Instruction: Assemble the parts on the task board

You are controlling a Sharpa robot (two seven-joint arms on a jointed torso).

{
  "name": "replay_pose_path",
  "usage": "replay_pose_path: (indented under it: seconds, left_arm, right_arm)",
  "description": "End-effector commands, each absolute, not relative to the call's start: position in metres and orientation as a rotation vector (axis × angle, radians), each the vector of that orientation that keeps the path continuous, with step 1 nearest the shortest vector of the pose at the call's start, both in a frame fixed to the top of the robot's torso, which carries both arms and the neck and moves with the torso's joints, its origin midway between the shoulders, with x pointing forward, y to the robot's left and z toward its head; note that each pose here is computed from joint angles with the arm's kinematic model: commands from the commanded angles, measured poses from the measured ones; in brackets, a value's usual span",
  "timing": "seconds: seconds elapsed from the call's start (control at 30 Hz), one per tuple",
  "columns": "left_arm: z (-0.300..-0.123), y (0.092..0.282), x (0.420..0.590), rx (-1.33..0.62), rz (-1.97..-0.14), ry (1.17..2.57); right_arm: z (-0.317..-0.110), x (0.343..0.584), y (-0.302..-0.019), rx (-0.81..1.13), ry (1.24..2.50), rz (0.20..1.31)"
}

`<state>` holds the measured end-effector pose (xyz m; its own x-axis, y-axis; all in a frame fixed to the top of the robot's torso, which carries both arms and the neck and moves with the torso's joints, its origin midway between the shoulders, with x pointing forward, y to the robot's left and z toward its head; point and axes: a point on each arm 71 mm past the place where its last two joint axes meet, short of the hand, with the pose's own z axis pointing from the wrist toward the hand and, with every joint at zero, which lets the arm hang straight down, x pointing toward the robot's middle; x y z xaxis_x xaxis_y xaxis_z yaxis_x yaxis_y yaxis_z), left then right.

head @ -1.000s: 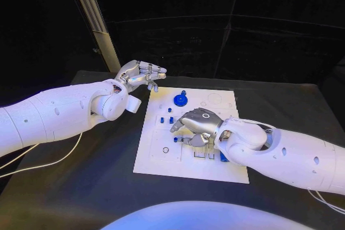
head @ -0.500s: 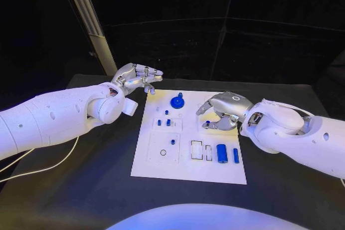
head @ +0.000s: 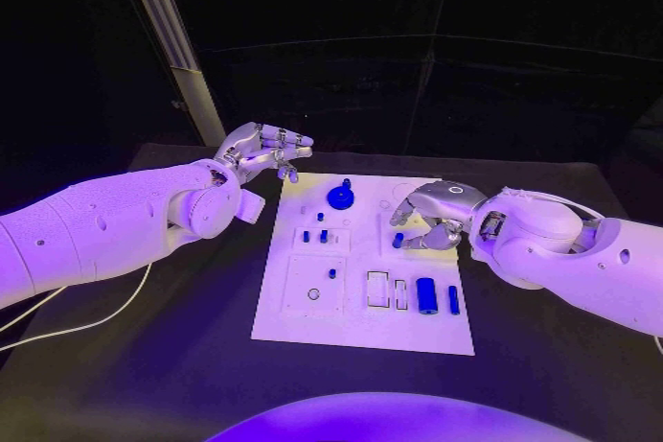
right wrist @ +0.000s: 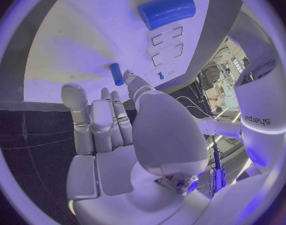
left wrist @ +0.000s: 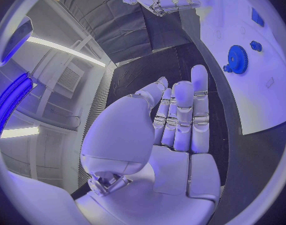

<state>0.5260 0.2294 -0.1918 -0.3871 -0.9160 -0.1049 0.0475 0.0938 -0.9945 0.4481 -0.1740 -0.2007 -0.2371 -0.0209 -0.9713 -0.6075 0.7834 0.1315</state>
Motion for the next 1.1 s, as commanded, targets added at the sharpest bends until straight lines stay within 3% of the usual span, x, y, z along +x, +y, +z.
replay_pose_path:
  seconds: [0.03,0.8,1.1]
  left_arm:
    - [-0.191,0.228,0.526,-0.892,-1.442,1.523]
    - [-0.191,0.229,0.526,-0.893,-1.442,1.525]
    - [-0.191,0.23,0.526,-0.894,-1.439,1.525]
  right_arm:
    - [-0.205,0.449,-0.173,-0.527,1.794,0.549]
    - [-0.211,0.453,-0.157,-0.583,1.82,0.584]
    - [-0.201,0.452,-0.159,-0.542,1.698,0.606]
